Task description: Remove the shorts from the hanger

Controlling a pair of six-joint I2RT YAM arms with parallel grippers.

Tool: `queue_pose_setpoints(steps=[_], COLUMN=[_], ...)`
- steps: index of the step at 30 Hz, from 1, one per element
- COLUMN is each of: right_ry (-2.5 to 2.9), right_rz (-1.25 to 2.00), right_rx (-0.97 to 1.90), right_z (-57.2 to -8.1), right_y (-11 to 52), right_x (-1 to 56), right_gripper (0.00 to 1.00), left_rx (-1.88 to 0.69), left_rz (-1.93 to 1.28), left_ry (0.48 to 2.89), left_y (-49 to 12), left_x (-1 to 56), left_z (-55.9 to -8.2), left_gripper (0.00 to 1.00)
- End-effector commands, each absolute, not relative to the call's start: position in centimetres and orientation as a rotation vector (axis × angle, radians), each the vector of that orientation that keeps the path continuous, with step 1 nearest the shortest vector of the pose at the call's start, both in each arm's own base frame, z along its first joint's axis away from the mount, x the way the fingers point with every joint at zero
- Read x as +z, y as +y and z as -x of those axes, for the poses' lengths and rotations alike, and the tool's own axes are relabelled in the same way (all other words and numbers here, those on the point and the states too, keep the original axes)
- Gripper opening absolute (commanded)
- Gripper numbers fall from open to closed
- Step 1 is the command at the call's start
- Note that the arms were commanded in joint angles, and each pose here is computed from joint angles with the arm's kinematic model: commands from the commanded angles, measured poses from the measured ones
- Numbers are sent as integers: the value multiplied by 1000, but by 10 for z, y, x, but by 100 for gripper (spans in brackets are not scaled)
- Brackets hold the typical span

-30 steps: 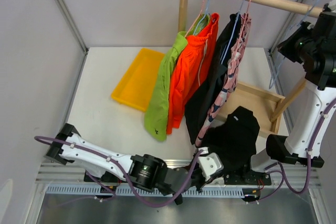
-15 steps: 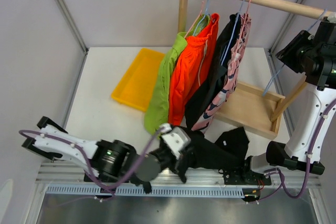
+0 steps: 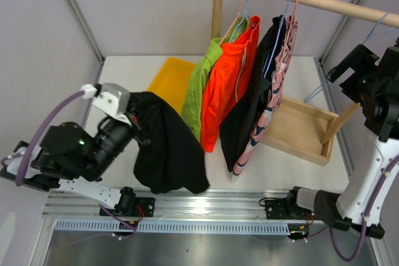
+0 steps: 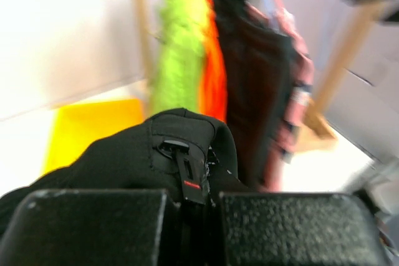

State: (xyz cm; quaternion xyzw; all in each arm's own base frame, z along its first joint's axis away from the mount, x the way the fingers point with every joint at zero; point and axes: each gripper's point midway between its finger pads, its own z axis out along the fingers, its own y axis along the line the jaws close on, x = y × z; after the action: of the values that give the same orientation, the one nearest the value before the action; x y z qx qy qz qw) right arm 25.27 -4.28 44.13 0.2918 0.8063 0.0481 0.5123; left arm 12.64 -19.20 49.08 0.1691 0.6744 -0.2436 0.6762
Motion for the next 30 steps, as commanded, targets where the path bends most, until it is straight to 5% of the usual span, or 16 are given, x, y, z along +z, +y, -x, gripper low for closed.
queue_pose_setpoints(steps=[1, 9, 16, 22, 30], right_ry=[1856, 1776, 1751, 1724, 1762], right_rz=[-727, -709, -520, -375, -342], right_rx=[-3, 18, 192, 258, 279], right_z=[-220, -183, -186, -182, -181], right_y=[-55, -46, -12, 8, 15], right_x=[453, 459, 469, 484, 471], right_gripper=[99, 99, 99, 99, 99], left_rx=[-424, -433, -21, 88, 32], left_rz=[-250, -78, -288, -369, -189], left_ry=[1444, 1298, 1288, 1357, 1394], left_y=[-119, -48, -107, -157, -117], left_x=[531, 600, 593, 556, 598], left_z=[-155, -171, -174, -229, -330], left_gripper=[0, 0, 0, 0, 0])
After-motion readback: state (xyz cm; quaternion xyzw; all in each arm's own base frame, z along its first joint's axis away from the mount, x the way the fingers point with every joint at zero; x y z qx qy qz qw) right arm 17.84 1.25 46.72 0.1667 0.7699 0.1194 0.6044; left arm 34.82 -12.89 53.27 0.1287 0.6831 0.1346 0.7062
